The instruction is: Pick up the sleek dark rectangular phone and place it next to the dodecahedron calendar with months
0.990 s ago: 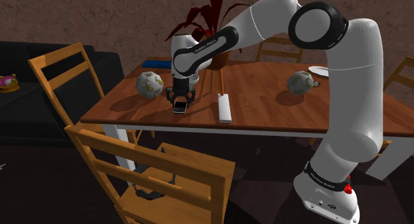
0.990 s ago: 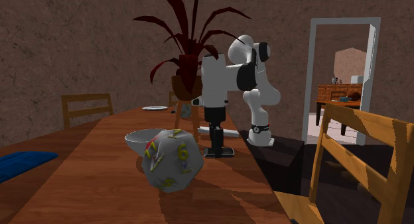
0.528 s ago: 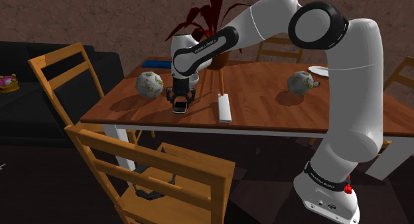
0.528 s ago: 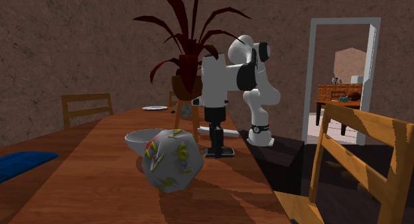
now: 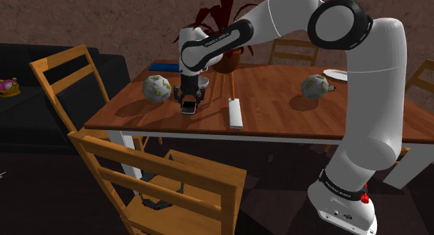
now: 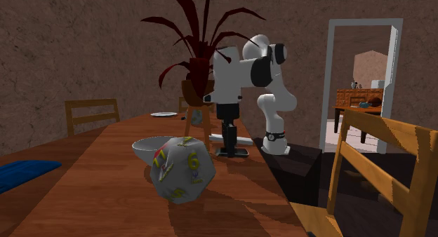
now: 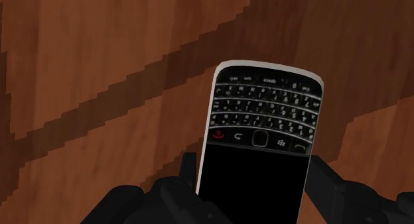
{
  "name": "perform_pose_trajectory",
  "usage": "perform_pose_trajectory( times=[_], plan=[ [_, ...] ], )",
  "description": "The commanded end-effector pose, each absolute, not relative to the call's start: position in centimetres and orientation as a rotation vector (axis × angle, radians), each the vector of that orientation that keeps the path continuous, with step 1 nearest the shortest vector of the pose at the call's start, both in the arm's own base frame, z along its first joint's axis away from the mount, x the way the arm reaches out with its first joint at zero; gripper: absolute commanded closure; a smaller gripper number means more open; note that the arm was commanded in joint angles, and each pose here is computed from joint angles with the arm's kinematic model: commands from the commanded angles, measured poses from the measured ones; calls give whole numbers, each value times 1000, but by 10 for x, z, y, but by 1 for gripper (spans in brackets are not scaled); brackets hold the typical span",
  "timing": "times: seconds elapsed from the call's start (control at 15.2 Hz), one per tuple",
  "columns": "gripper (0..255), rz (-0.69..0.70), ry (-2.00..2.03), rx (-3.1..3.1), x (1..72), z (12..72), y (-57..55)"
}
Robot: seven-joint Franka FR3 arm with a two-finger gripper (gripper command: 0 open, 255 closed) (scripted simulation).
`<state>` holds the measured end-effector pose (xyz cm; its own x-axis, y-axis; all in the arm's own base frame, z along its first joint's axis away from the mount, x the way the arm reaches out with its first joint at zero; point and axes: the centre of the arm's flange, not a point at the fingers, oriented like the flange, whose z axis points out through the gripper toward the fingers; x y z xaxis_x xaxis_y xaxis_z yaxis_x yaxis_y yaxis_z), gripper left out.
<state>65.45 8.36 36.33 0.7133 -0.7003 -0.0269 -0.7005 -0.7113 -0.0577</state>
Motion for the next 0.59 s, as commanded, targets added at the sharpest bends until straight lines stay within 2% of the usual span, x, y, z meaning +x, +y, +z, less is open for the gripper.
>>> perform_pose_trajectory(
  times=[0.0, 0.53],
  plan=[
    [255, 5, 1166, -2849, 656, 373, 83],
    [255, 5, 1166, -2849, 656, 415, 83]
  ],
)
